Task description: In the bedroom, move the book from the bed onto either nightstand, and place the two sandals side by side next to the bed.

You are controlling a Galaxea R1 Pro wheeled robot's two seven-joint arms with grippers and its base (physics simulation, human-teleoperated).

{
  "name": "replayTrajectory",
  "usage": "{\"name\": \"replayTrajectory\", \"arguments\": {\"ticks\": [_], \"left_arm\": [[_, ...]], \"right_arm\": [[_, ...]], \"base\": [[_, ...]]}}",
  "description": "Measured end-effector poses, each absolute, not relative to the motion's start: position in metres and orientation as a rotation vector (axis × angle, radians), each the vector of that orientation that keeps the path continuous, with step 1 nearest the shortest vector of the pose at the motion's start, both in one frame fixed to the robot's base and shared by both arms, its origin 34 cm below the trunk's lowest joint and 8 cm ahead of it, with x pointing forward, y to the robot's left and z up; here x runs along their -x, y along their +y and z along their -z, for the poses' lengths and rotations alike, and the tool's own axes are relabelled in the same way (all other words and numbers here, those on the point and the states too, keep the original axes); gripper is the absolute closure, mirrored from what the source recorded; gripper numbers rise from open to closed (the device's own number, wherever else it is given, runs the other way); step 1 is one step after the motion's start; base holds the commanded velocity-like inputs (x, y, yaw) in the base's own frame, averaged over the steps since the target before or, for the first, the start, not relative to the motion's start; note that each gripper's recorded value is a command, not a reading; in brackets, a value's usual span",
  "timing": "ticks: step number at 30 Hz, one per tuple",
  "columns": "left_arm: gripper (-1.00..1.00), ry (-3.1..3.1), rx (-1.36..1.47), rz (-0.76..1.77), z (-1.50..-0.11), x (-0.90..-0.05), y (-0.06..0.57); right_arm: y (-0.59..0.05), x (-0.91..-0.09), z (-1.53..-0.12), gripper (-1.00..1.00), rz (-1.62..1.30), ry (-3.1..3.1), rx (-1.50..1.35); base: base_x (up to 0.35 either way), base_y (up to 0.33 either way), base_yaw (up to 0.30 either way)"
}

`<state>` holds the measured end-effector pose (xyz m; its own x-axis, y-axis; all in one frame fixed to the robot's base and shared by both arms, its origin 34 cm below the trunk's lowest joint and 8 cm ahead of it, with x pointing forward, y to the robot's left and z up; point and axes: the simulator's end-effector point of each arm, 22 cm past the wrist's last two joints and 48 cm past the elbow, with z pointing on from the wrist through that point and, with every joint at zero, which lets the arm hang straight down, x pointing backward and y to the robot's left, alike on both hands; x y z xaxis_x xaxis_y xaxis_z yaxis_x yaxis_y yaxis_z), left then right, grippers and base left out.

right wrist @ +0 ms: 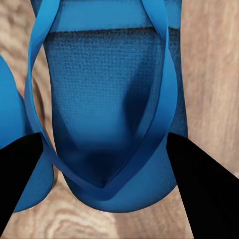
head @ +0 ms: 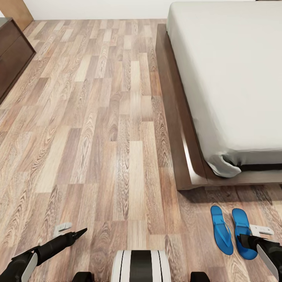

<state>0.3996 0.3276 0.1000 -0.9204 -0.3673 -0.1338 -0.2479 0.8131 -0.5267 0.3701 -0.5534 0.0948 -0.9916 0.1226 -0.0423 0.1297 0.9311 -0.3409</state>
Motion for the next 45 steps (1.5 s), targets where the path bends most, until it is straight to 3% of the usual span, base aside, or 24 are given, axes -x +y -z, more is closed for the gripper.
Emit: {"name": "replayTrajectory", "arguments": {"ticks": [45], "left_arm": [[-1.0,2.83,0.508,0.757,-0.079,-0.373,0.327]], "right_arm": [[-0.553,-0.344,-0.075,1.0,0.561,3.129,-0.186]], "base": [[0.025,-0.015,0.0]]}}
